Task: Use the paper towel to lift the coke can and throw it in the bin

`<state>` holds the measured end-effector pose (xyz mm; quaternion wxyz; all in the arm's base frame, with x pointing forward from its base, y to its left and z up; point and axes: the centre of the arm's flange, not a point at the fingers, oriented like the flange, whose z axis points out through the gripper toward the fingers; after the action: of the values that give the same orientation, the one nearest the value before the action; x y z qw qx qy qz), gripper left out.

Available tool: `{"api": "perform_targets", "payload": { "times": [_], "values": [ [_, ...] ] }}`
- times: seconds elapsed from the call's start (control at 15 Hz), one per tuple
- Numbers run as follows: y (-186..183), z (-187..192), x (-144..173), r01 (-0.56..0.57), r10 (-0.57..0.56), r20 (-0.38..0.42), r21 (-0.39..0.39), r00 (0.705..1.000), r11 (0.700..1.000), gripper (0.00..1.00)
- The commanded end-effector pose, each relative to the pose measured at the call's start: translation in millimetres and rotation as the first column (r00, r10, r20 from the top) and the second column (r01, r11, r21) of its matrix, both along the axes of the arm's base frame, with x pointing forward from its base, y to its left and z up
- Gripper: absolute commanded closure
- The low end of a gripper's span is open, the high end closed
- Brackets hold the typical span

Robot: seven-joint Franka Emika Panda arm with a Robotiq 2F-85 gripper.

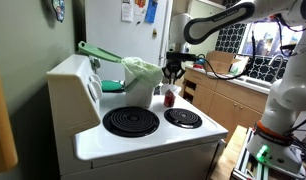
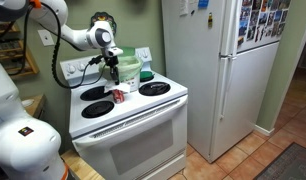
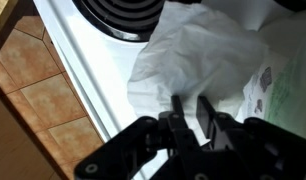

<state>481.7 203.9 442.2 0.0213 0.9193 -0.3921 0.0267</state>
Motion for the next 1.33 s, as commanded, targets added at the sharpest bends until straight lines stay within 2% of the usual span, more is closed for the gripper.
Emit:
{"api": "perform_targets", "payload": {
  "times": [0.0,0.07,0.13,0.2,0.27,0.47,0.67,0.87,0.93,1.0,1.27],
  "values": [
    [3,16,-5,0.005,-0.005,0.035,-0.003,0.999,1.000,0.44],
    [3,19,-6,0.007,-0.007,0.044,-0.005,0.999,1.000,0.42],
    [3,21,-6,0.010,-0.009,0.048,-0.007,0.999,1.000,0.56],
    [2,21,-8,0.015,-0.014,0.050,-0.014,0.999,1.000,0.76],
    [2,19,-9,0.025,-0.024,0.047,-0.022,0.999,0.999,0.77],
    [5,17,-11,0.064,-0.064,0.051,-0.011,0.997,0.998,1.00],
    [6,17,-12,0.130,-0.130,0.025,0.003,0.991,0.991,1.00],
    [3,9,-13,0.192,-0.190,0.034,-0.063,0.981,0.979,1.00],
    [2,8,-14,0.198,-0.197,0.026,-0.066,0.980,0.978,1.00],
    [2,14,-6,0.165,-0.164,0.031,-0.028,0.986,0.986,1.00],
    [2,15,-5,0.168,-0.167,0.033,-0.027,0.985,0.985,0.99]
  ]
}}
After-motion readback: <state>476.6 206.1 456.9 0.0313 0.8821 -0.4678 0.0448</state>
